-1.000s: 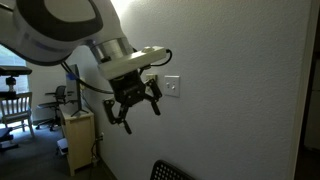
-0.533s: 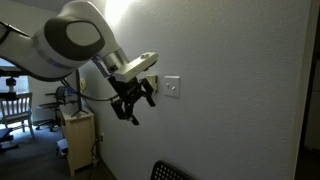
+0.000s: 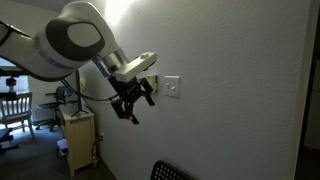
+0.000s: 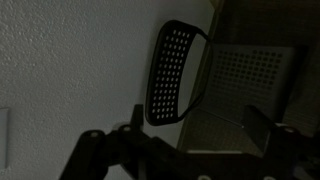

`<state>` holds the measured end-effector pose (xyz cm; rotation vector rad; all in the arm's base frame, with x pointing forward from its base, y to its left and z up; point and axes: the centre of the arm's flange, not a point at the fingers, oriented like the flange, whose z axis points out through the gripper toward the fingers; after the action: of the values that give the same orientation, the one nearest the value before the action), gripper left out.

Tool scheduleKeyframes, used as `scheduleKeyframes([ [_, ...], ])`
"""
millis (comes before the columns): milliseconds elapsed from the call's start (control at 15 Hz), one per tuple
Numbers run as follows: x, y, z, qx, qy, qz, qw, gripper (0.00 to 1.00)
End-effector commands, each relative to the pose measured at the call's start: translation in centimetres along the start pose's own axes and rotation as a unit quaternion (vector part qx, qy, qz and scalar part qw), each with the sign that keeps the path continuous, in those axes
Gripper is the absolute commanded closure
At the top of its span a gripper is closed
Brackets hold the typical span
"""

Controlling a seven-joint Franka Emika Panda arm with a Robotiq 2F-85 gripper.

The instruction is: Turn on the light switch on the right then turn it off

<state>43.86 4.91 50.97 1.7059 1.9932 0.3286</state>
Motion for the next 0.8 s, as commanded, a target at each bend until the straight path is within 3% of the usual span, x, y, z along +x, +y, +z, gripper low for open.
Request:
scheduleKeyframes([
  [0,0.0,-0.5,1.5,0.036,0.007,-0.001,0.9993,0.00],
  [467,0.9,1.2,5.0,0.020,0.024,-0.010,0.9995,0.00],
  [733,1.7,3.4,6.6,-0.021,0.030,-0.010,0.9993,0.00],
])
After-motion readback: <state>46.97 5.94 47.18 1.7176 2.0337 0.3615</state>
